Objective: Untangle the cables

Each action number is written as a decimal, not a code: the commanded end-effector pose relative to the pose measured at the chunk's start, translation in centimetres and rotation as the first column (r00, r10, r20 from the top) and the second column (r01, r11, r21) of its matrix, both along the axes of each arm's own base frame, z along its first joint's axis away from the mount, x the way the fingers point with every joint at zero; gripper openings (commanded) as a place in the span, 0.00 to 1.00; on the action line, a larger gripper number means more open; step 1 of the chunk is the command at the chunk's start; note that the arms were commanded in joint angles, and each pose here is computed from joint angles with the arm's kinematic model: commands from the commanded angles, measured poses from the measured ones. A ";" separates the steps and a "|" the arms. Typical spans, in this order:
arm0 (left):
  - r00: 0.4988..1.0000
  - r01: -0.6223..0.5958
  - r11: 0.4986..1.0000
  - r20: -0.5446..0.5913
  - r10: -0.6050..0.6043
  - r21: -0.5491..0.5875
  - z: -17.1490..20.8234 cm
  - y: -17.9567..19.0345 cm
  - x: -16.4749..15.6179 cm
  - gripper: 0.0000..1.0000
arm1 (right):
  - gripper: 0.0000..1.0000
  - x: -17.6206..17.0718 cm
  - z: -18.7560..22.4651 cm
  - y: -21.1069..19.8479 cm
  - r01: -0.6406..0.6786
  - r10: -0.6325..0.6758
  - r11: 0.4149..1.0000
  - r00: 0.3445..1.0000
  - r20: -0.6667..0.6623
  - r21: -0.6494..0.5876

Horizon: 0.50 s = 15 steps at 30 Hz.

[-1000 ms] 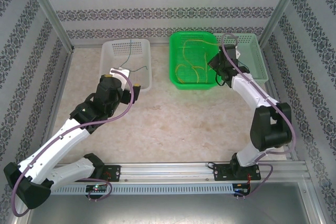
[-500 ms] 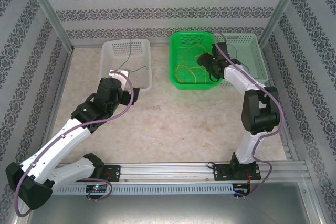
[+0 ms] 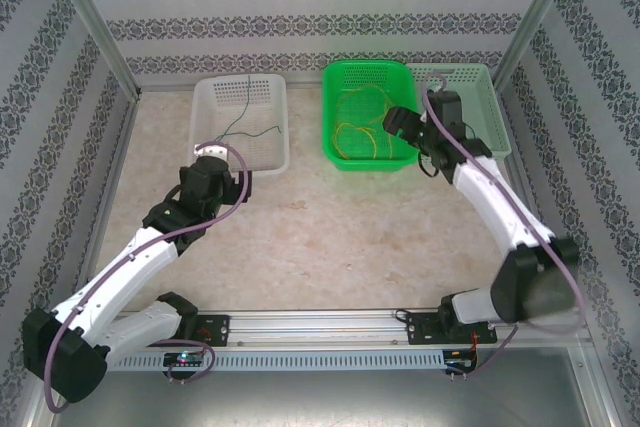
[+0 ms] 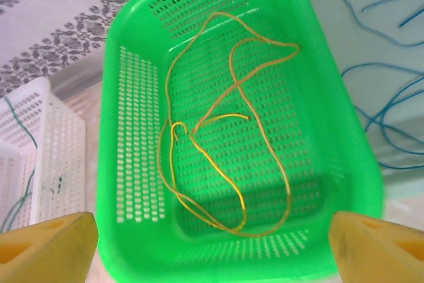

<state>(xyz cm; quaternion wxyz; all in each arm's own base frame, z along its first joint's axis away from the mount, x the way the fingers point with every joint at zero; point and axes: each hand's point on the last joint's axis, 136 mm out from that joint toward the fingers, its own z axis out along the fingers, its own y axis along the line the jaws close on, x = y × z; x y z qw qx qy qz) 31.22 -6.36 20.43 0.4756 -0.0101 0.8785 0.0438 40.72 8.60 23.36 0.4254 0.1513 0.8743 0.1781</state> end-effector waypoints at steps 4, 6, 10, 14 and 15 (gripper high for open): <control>0.978 -0.203 0.976 0.028 0.206 -0.074 -3.2 4.3 -0.5 1.00 | 0.96 -5.9 -3.3 -5.4 0.053 -0.019 0.932 0.995 0.097 -0.359; 0.963 -0.261 0.963 0.047 0.264 -0.074 -4.3 5.7 -1.0 1.00 | 0.98 -6.9 -3.9 -6.3 0.081 -0.010 0.909 0.985 0.175 -0.409; 0.933 -0.322 0.942 0.133 0.333 -0.098 -5.3 7.9 -1.4 1.00 | 0.98 -7.1 -4.4 -6.4 0.113 0.071 0.872 0.933 0.352 -0.475; 0.926 -0.269 0.961 0.255 0.277 -0.064 -3.7 7.9 -0.3 1.00 | 0.98 -5.4 -6.3 -6.8 0.116 0.086 0.852 0.931 0.354 -0.511; 0.925 -0.275 0.961 0.263 0.276 -0.041 -3.6 8.2 0.0 1.00 | 0.98 -4.8 -7.2 -7.0 0.113 0.084 0.846 0.937 0.340 -0.520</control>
